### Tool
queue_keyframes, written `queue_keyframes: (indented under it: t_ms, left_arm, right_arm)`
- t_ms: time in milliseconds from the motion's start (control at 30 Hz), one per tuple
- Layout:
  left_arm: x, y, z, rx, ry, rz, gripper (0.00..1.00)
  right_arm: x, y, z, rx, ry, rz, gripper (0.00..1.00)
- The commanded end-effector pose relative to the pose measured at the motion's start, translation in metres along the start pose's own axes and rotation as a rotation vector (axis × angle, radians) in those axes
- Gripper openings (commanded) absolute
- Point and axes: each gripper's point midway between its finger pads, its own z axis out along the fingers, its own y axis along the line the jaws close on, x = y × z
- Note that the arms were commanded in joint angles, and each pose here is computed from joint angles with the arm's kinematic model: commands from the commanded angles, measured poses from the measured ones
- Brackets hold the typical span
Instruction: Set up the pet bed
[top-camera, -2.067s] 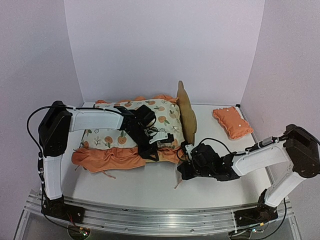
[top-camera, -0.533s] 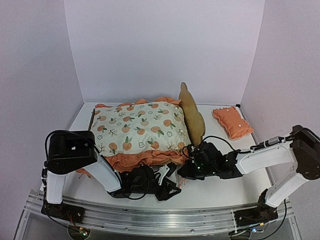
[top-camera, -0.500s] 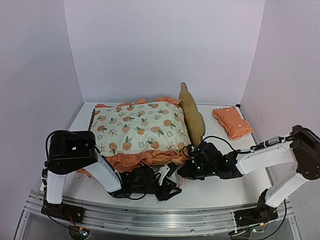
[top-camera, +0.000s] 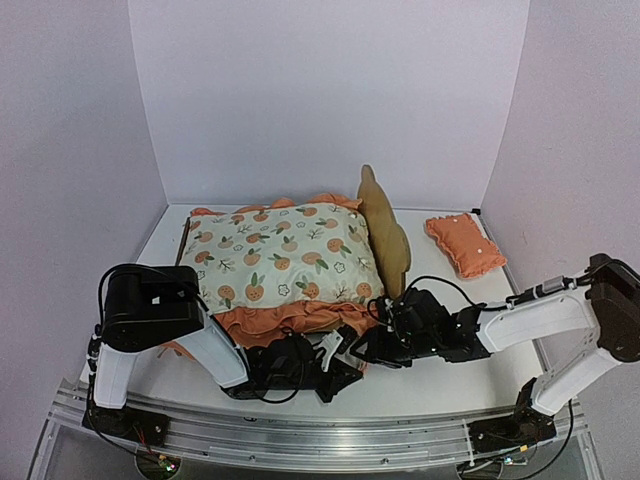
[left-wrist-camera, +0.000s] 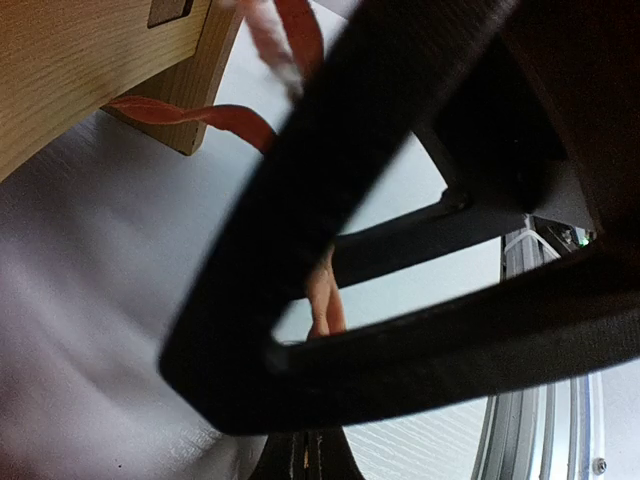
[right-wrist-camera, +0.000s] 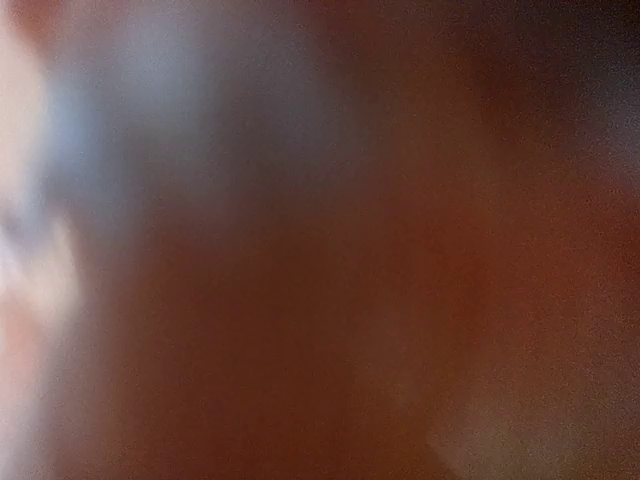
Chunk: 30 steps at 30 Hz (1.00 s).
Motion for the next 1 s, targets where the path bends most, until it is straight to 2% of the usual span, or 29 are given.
queue_keyframes:
  t_ms: [0,67,233,400,533,633,833,967]
  left_arm:
    - [0.028,0.005,-0.005,-0.01,0.096,0.004,0.0]
    - [0.031,0.006,-0.008,-0.014,0.105,0.005,0.0]
    - [0.033,0.007,-0.016,-0.027,0.117,0.012,0.0]
    - [0.034,0.011,-0.023,-0.054,0.126,0.02,0.0]
    - [0.032,0.013,-0.026,-0.065,0.117,0.03,0.0]
    - [0.031,0.014,-0.027,-0.066,0.109,0.031,0.0]
    - [0.03,0.014,-0.026,-0.065,0.105,0.032,0.0]
    - [0.029,0.014,-0.026,-0.067,0.101,0.035,0.0]
  right_arm:
    - [0.027,-0.017,-0.025,0.019,0.089,0.022,0.54]
    - [0.032,-0.026,-0.035,0.042,0.094,0.01,0.58]
    - [0.037,-0.038,-0.043,0.039,0.053,-0.075,0.58]
    - [0.033,-0.037,-0.032,0.027,-0.03,-0.198,0.51]
    - [0.035,-0.025,-0.02,-0.027,-0.118,-0.283,0.5]
    - [0.033,-0.021,-0.015,-0.066,-0.187,-0.289,0.5]
    - [0.022,-0.029,-0.008,-0.026,-0.263,-0.287,0.44]
    - [0.019,-0.027,-0.001,-0.015,-0.274,-0.314,0.4]
